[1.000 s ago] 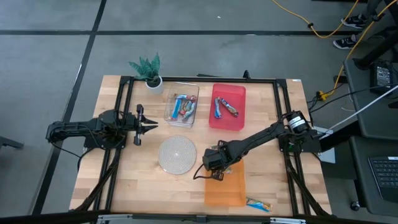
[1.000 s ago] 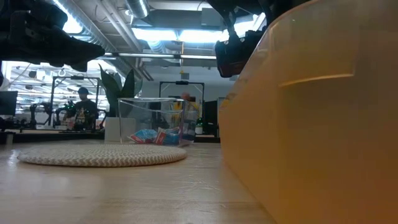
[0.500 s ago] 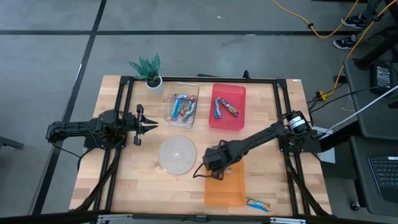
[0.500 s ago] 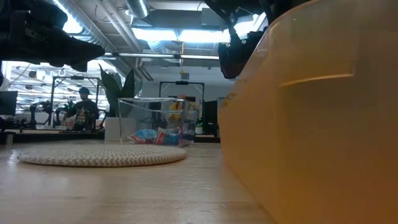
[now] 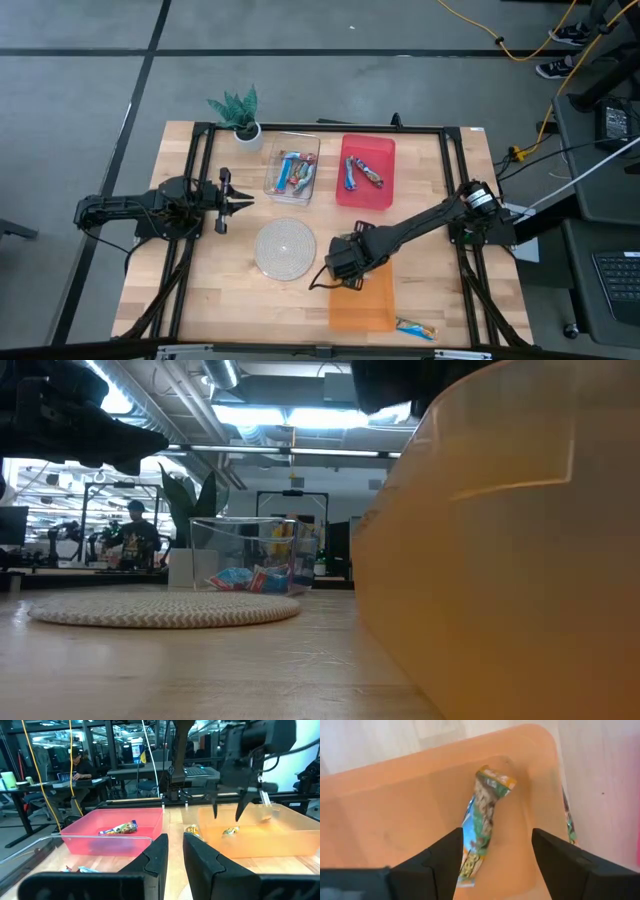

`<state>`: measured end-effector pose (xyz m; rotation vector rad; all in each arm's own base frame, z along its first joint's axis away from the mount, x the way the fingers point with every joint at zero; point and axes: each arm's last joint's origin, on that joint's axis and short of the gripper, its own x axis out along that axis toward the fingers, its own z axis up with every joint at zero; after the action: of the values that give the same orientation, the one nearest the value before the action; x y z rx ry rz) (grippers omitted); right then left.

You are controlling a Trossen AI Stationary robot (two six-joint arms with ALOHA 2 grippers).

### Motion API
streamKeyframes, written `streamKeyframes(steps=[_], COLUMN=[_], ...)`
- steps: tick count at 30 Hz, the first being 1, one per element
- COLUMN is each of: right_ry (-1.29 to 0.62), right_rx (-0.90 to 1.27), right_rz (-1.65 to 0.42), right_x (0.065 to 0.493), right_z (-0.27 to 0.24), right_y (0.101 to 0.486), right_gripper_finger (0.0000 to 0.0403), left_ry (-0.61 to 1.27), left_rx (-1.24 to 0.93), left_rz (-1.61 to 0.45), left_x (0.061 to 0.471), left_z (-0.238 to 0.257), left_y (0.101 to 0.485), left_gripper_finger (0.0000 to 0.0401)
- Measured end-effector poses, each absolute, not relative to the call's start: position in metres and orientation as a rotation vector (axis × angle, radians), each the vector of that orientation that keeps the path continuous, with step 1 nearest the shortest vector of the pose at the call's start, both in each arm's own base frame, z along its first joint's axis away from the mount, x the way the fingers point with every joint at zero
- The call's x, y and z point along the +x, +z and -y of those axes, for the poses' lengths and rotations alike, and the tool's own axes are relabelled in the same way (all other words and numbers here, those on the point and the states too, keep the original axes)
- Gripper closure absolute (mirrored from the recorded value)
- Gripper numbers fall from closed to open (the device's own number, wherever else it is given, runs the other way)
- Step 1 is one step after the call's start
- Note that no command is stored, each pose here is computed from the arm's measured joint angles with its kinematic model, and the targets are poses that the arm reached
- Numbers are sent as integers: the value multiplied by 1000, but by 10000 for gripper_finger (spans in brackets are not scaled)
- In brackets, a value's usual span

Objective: Pick and place Granola Bars by type
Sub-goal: Put the yellow granola bar into the orange bin

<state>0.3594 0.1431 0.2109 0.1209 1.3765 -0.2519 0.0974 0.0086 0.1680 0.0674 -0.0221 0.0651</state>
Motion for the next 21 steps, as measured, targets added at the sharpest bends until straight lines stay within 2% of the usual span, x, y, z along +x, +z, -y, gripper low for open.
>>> streamKeyframes(steps=[9, 21], right_ry=[-264, -325], right_rx=[69, 69], right_rz=[-1375, -1215], right_x=[342, 276], right_z=[-162, -165], right_y=[243, 319], right_gripper_finger=[166, 166], left_ry=[65, 64], left_rx=[68, 67], left_rz=[22, 22], left_x=[97, 97], left_z=[-9, -9], left_y=[168, 168], left_gripper_finger=[347, 347])
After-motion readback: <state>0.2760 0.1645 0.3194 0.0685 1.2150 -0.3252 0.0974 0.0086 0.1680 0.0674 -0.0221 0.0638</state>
